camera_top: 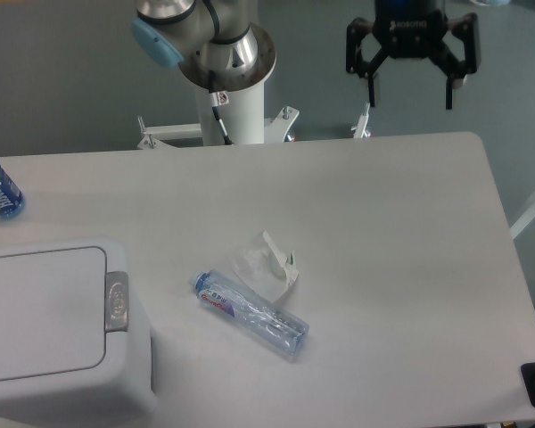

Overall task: Open the trash can
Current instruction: 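Move the open gripper from its raised pose toward the table center, then swing the open gripper over to the trash can's silver lid button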

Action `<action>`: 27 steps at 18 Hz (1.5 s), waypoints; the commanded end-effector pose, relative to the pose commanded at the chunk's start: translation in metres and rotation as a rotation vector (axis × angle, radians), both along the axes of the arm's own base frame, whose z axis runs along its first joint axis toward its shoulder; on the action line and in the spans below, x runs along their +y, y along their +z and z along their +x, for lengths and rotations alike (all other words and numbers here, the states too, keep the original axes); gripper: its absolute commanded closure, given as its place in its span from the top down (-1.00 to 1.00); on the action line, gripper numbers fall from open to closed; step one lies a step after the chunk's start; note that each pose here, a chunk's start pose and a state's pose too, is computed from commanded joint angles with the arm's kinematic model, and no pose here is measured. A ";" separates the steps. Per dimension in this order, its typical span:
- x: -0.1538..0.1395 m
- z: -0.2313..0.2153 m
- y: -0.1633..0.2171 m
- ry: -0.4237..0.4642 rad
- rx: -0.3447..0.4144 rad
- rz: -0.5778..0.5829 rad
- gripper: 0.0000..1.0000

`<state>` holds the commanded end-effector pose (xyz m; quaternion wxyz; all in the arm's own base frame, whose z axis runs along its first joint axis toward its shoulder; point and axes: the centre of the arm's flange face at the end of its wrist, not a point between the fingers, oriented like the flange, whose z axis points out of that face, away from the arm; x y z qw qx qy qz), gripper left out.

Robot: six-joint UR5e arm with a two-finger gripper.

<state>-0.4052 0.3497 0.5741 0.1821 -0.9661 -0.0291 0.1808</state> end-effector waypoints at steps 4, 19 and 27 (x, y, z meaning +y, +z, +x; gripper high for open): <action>0.035 0.017 -0.012 0.046 -0.046 0.006 1.00; 0.209 0.101 -0.060 0.388 -0.321 0.267 1.00; 0.239 0.140 -0.063 0.386 -0.402 0.336 1.00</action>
